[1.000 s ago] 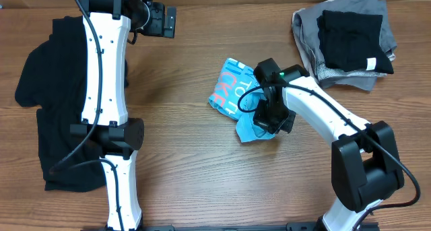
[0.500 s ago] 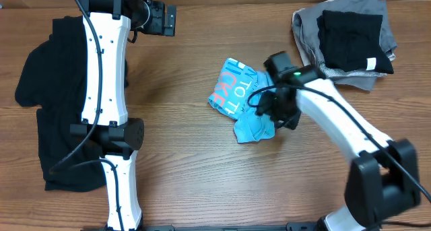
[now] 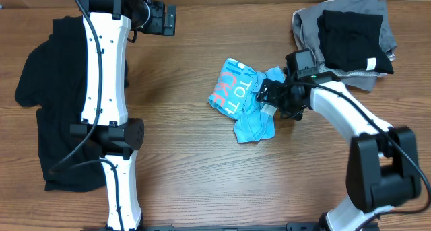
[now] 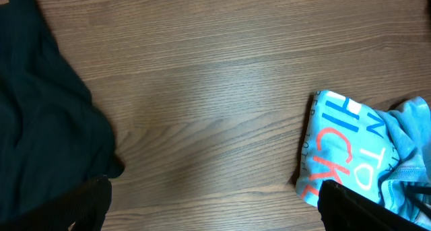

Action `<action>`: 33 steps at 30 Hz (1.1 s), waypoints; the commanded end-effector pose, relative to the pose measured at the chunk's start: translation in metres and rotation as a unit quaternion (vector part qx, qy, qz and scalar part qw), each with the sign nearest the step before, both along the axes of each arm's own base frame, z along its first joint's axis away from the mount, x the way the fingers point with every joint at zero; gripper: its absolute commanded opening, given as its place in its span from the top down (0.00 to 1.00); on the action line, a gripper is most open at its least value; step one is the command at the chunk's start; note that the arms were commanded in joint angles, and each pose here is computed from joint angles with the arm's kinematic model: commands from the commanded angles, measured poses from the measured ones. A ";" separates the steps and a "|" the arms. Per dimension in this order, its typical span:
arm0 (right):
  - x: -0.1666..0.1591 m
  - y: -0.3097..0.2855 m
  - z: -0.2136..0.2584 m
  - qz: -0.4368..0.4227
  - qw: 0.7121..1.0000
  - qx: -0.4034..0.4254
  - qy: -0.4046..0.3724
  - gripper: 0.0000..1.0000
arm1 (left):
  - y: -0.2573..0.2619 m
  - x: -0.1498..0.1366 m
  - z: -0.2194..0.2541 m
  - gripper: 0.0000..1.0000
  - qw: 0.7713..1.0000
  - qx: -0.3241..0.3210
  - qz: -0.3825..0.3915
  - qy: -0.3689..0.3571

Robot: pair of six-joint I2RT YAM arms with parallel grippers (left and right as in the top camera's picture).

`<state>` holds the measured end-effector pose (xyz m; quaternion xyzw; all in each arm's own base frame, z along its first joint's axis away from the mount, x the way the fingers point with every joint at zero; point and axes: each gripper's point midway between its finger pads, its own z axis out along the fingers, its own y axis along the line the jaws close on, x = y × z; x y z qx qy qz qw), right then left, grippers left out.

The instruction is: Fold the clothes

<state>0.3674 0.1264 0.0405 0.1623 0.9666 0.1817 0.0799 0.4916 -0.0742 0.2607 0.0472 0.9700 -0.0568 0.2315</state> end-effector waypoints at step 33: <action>0.110 0.038 0.249 0.125 0.893 0.262 -0.344 0.96 | 0.002 -0.002 0.003 0.00 1.000 0.009 -0.008 -0.003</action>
